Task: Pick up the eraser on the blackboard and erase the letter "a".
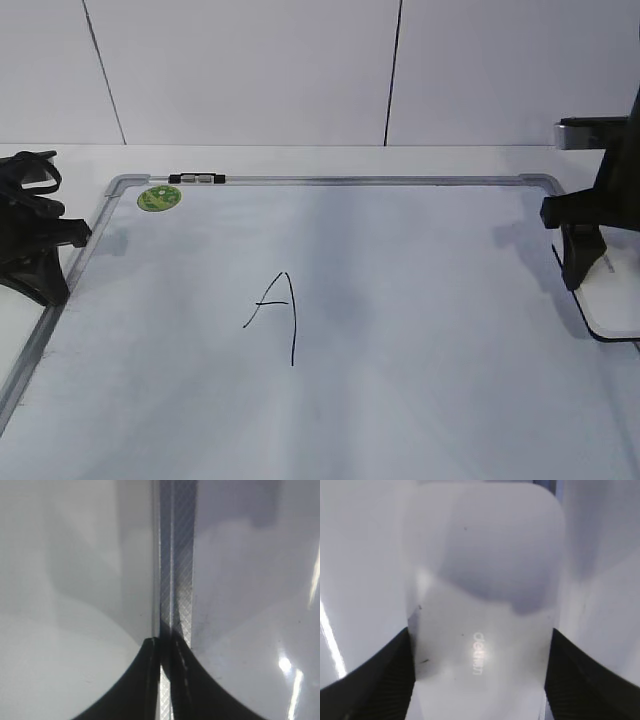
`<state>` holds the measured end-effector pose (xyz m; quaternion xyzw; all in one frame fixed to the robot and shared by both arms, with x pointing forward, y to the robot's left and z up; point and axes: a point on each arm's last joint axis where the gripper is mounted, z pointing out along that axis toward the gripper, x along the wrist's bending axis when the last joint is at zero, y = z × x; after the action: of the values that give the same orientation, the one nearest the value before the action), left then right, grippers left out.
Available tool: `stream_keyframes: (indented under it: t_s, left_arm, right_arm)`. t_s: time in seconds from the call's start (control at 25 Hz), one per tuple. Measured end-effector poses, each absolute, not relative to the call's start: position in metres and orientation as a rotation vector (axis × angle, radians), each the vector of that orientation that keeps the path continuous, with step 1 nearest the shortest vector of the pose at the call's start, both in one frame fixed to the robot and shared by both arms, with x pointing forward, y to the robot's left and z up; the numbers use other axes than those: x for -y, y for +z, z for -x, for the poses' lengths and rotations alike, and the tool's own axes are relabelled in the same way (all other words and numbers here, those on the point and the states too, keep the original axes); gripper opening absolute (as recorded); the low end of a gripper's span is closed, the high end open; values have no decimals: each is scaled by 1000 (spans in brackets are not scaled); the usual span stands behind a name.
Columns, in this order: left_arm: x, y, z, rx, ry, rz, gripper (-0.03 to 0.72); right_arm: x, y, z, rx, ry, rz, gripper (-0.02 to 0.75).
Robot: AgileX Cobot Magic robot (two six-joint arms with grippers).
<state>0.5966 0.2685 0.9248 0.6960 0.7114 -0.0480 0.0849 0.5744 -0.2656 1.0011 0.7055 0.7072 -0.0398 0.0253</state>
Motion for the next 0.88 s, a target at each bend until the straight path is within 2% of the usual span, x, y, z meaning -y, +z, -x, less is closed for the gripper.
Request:
stream_keyframes:
  t_s: [0.88]
  left_arm:
    - [-268, 925, -596, -2124, -152, -2068, 29]
  right_arm:
    - [266, 968, -579, -2214, -181, -2194, 540]
